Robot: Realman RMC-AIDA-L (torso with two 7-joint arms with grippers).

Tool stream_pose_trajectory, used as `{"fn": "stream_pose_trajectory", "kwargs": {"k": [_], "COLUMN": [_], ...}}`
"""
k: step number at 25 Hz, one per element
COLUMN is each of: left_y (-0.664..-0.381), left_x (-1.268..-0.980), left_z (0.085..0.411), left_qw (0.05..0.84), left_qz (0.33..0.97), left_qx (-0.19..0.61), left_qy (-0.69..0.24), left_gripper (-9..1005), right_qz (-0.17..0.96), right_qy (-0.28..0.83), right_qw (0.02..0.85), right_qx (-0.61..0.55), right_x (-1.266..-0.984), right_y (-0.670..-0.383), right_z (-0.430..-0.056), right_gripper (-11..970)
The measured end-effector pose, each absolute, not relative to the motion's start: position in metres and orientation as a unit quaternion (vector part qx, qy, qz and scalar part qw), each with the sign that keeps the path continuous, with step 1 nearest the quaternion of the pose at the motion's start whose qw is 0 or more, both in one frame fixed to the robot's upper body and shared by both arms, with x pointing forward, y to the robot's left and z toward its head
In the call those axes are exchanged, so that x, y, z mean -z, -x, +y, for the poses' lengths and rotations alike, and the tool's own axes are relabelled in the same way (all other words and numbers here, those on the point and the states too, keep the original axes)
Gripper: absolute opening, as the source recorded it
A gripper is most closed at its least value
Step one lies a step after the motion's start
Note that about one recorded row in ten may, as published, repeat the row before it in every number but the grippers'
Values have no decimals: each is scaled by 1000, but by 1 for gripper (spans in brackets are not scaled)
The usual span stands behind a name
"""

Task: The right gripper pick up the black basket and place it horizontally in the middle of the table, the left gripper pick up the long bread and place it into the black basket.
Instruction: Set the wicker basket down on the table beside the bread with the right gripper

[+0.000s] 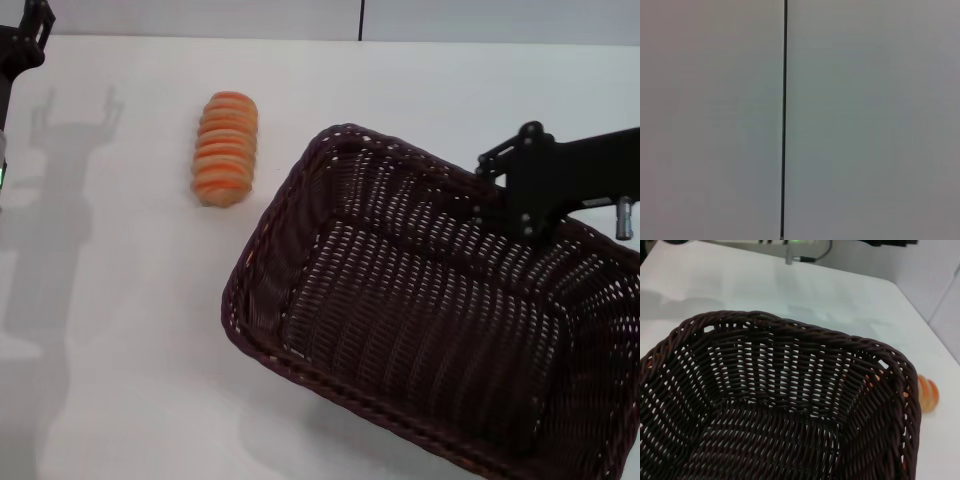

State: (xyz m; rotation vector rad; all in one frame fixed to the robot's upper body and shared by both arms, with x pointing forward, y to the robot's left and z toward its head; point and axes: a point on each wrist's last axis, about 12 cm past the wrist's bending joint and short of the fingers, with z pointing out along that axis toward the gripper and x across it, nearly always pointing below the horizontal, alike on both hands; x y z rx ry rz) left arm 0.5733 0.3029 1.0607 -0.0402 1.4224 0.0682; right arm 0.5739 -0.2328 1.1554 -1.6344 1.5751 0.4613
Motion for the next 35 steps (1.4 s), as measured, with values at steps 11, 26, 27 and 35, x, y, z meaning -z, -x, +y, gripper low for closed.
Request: {"fn": "stream_pose_trajectory", "kwargs": {"k": [11, 26, 27, 35], "left_y": [-572, -575, -576, -581], "left_x": [-1060, -1060, -1061, -1063], "left_z": [301, 301, 301, 298], "left_qw": [756, 754, 754, 753], "left_qz": [654, 656, 656, 657], "left_qx": [-20, -19, -19, -17], "left_qy": [21, 23, 22, 19], "left_gripper": [817, 816, 816, 816], "right_qz": [565, 510, 507, 498], "right_qy": [700, 745, 743, 721], "right_qw": [410, 420, 429, 482], "right_qx": [-151, -90, -86, -21], "right_x": [-1167, -1156, -1154, -1140], "right_y": [-594, -614, -613, -605], "right_z": [-205, -164, -164, -157], "right_gripper": [199, 198, 198, 204]}}
